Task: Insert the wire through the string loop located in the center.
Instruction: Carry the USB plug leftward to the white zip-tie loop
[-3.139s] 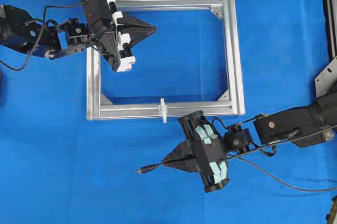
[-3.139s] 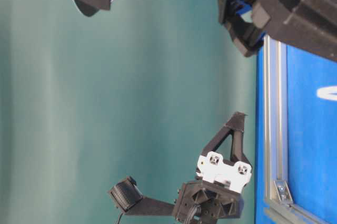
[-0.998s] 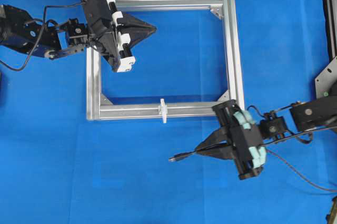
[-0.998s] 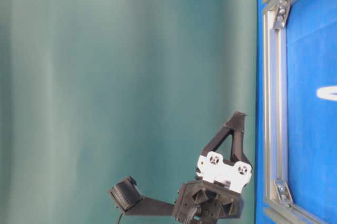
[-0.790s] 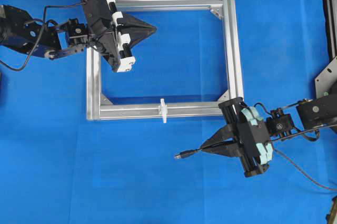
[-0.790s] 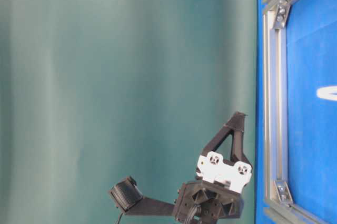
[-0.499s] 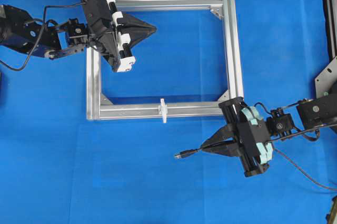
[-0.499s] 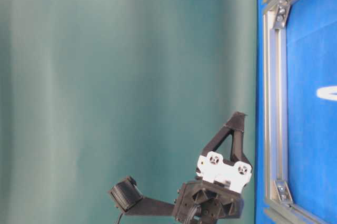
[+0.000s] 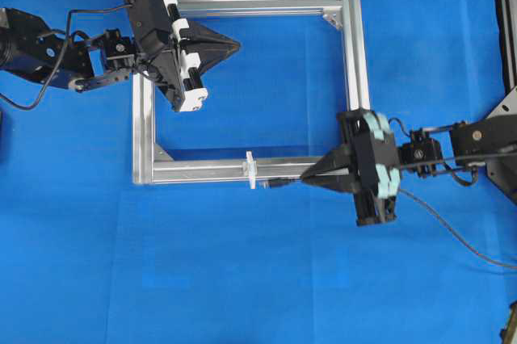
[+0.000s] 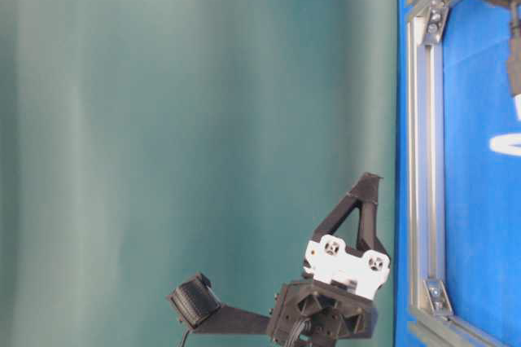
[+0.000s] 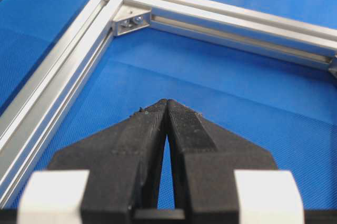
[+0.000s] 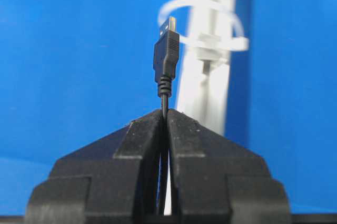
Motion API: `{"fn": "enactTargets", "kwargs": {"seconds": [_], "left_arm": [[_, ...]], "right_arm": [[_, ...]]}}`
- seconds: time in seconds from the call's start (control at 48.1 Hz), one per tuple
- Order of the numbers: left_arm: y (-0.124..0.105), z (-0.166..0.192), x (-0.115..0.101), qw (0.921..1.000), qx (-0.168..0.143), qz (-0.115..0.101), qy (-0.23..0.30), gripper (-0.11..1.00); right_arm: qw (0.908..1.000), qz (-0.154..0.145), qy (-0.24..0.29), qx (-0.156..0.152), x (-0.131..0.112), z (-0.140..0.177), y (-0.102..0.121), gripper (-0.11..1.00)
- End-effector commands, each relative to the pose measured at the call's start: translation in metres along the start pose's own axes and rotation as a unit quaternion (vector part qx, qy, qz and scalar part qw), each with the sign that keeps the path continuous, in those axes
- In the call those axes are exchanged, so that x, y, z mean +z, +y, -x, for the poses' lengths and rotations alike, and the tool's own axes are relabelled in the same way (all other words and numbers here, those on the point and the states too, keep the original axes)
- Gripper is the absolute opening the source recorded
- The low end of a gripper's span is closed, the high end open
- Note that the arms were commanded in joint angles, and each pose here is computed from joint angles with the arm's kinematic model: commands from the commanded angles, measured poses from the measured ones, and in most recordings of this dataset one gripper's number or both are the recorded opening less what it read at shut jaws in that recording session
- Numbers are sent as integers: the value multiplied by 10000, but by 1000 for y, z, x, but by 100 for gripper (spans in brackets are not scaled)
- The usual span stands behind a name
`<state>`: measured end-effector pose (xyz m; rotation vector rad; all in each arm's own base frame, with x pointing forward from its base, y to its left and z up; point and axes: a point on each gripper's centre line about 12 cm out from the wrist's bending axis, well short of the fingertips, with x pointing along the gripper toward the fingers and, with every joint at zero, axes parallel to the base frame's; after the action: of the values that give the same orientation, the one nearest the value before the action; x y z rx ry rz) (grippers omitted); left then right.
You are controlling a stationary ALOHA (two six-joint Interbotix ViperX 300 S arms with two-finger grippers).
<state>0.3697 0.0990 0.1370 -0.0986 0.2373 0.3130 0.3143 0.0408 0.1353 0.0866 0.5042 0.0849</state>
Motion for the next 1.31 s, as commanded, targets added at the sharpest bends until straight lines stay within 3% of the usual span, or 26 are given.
{"fn": "enactTargets", "kwargs": {"seconds": [0.0,1.289], "left_arm": [[-2,2,13,9998,-31,5,-198,0],[-2,2,15,9997,-40,-10,-220,0]], "right_arm": [[9998,-59,-170,-67,9,3,-5,-2],[9997,-95,-179,-145,10,3,-11,-2]]}}
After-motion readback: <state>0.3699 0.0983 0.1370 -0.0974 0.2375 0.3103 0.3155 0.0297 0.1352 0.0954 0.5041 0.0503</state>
